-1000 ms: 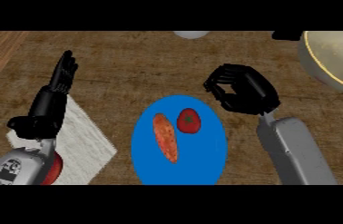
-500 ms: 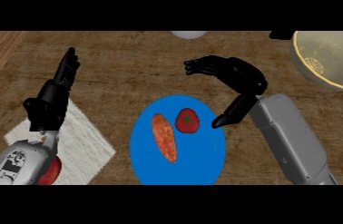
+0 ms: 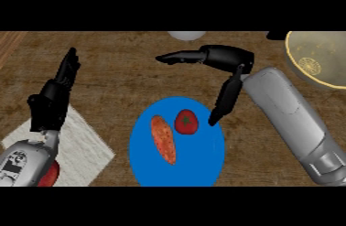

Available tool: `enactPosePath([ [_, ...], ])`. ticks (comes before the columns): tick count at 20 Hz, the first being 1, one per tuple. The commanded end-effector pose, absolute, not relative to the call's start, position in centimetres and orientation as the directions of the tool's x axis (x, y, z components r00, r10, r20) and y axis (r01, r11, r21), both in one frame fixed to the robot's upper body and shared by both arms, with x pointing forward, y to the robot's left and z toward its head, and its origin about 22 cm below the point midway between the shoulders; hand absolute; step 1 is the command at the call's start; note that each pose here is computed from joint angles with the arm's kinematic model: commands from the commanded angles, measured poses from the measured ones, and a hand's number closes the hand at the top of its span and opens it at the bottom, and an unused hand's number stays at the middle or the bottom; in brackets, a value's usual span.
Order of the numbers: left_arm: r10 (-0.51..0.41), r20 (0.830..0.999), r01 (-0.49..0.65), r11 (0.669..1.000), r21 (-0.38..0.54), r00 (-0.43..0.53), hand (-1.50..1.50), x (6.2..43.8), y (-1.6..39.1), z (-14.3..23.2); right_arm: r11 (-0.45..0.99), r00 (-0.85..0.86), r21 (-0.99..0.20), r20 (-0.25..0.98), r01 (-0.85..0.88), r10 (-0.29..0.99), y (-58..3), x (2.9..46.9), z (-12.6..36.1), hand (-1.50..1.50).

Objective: Pick the sweet potato from the plate and place it in the bowl

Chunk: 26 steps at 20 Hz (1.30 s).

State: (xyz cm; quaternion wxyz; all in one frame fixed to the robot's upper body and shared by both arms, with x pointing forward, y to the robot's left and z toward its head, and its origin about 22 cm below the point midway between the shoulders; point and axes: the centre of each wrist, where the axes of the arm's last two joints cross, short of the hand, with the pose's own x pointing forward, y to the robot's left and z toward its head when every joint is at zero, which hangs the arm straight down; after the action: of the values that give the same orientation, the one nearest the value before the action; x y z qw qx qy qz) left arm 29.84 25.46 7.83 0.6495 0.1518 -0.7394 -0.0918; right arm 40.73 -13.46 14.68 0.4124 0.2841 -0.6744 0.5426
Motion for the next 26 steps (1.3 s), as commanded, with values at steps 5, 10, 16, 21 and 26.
enactPosePath([
  [5, -0.339, 0.936, -0.121, 0.937, 0.327, -0.092, 0.0, 29.9, 24.3, 8.9, -0.062, -0.629, -0.626, 0.77, -0.777, 0.106, -7.5, 40.7, 16.1, -1.5],
  [10, -0.342, 0.937, -0.133, 0.934, 0.33, -0.077, 0.0, 29.8, 24.6, 8.2, -0.217, -0.648, -0.618, 0.755, -0.755, 0.105, -4.8, 38.5, 13.7, -1.5],
  [16, -0.355, 0.931, -0.152, 0.928, 0.341, -0.08, 0.0, 28.9, 26.9, 7.1, -0.319, -0.706, -0.64, 0.689, -0.699, 0.163, -3.4, 38.4, 12.7, -1.5],
  [21, -0.358, 0.931, -0.137, 0.928, 0.347, -0.066, 0.0, 28.8, 24.7, 6.5, -0.387, -0.766, -0.665, 0.596, -0.638, 0.24, -1.9, 36.7, 9.7, -1.5],
  [26, -0.358, 0.929, -0.144, 0.928, 0.344, -0.091, 0.0, 29.5, 26.2, 8.2, -0.367, -0.765, -0.672, 0.588, -0.643, 0.262, -2.1, 38.1, 7.9, -1.5],
])
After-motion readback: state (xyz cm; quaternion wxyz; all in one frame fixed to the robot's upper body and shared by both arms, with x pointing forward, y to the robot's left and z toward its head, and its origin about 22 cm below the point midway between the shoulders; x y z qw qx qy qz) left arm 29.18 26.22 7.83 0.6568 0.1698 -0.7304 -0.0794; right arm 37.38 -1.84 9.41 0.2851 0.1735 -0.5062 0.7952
